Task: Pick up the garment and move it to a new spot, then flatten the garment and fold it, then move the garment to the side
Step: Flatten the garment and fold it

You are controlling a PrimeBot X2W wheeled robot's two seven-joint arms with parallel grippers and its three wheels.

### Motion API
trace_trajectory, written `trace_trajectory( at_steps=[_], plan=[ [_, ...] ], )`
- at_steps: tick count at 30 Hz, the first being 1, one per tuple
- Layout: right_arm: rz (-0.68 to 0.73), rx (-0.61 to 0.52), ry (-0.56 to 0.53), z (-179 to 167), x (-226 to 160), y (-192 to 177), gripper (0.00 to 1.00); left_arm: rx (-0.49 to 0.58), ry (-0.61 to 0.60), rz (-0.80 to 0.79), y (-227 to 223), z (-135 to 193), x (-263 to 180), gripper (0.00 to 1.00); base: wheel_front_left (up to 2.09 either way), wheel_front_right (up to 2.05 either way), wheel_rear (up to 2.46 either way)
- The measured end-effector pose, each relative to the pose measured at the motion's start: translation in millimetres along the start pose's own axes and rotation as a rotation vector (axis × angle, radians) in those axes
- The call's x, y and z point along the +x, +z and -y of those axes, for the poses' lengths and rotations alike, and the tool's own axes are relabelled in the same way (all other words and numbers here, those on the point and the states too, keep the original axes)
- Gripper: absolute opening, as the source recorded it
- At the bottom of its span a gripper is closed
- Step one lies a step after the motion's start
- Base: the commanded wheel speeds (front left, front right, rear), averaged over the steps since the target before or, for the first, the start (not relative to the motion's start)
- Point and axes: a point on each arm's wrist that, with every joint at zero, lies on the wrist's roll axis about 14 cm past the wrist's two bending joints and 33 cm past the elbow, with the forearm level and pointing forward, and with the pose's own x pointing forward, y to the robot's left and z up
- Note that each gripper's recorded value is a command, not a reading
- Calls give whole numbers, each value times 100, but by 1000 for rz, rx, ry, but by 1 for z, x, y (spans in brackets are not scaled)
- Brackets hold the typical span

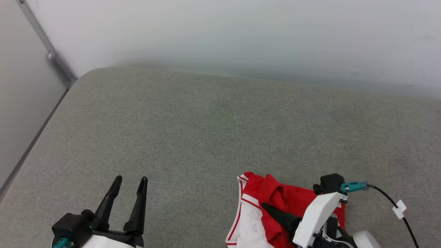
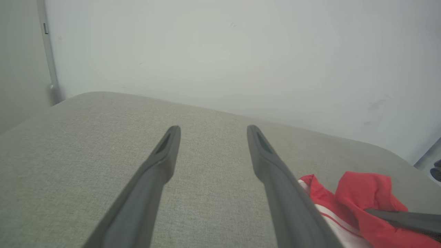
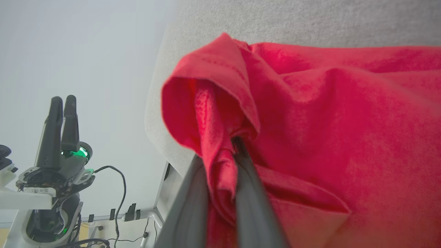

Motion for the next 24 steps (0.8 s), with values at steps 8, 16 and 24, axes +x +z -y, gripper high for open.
trace_trajectory(
  at_steps=[8,16,24],
  plan=[
    [-20,-8,19,-8,21,-3,100,-6,26,0,0,-6,-5,100,0,0,0],
    [-42,-61,100,-39,17,-9,100,-8,-9,-1,-1,2,0,100,0,0,0],
    [140,-230,-77,-7,-13,58,100,-16,-78,-12,-6,21,15,100,0,0,0]
  ],
)
